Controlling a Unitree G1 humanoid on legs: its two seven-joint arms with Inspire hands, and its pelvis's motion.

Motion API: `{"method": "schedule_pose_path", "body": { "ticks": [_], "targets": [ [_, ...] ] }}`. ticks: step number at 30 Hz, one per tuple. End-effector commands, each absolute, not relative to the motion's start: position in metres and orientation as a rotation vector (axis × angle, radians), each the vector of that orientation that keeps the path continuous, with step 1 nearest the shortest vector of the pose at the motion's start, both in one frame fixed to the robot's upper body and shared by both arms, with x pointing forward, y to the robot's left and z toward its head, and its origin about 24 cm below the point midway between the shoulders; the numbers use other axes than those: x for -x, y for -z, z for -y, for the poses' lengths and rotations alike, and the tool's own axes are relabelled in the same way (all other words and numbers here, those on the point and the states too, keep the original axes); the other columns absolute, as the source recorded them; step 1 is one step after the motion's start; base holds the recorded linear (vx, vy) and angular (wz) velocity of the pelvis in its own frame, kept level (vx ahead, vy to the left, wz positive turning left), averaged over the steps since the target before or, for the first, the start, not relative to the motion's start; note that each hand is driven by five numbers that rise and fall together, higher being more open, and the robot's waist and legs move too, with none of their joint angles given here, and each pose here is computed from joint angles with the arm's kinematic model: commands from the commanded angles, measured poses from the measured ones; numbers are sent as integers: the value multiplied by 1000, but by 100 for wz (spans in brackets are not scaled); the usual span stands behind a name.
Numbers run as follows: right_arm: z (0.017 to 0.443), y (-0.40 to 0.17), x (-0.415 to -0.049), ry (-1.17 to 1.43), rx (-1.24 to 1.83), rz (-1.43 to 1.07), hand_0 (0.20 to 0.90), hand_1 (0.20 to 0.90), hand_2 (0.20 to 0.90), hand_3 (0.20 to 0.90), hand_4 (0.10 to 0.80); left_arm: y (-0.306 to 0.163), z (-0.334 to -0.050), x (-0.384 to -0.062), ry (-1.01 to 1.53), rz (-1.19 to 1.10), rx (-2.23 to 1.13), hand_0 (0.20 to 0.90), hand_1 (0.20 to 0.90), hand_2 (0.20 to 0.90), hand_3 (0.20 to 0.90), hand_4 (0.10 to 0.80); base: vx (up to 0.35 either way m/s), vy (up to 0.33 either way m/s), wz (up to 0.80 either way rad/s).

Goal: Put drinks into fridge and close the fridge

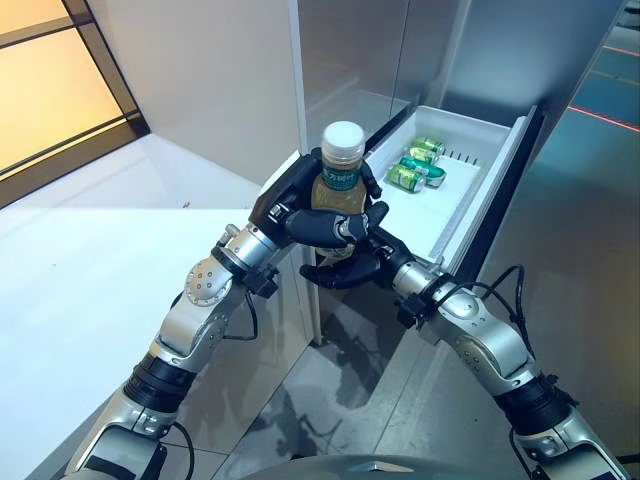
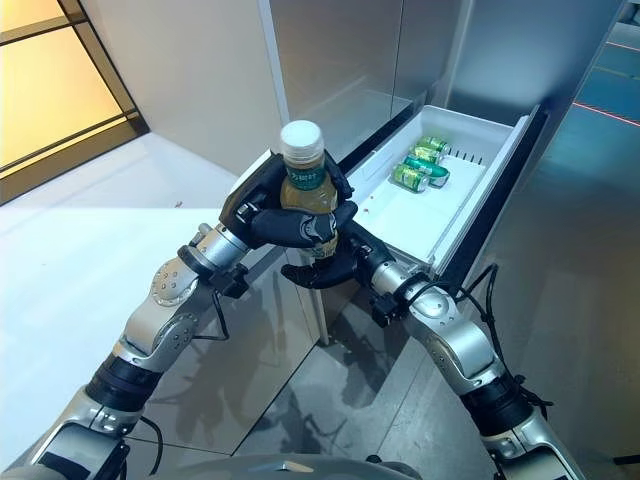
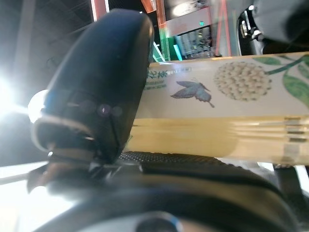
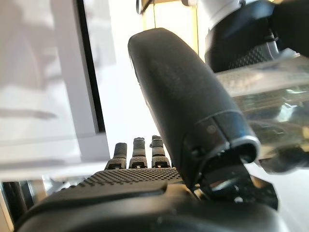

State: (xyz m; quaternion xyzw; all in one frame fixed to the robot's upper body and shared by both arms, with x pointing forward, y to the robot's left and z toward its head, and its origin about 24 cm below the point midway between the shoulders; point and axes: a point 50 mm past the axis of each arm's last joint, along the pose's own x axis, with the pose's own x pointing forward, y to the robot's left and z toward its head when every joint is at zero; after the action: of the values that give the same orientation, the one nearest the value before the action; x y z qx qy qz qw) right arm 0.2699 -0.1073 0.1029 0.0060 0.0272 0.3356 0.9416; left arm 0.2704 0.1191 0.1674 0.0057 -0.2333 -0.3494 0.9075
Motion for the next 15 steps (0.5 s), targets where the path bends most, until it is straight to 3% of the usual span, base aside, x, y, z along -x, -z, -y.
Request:
{"method": "schedule_pose_path", "body": {
  "ticks": [1, 15],
  "targets": [
    [78, -179, -269, -867, -125, 269, 900, 900, 900, 900, 800, -260, -105, -251, 752, 1006, -4, 300, 300, 300, 200, 100, 0, 0, 0],
    [78, -200, -269, -858, -121, 348, 900, 900, 900, 900, 800, -251, -101, -257, 761, 931, -4, 300, 300, 300, 200, 100, 0, 0, 0]
  ]
}}
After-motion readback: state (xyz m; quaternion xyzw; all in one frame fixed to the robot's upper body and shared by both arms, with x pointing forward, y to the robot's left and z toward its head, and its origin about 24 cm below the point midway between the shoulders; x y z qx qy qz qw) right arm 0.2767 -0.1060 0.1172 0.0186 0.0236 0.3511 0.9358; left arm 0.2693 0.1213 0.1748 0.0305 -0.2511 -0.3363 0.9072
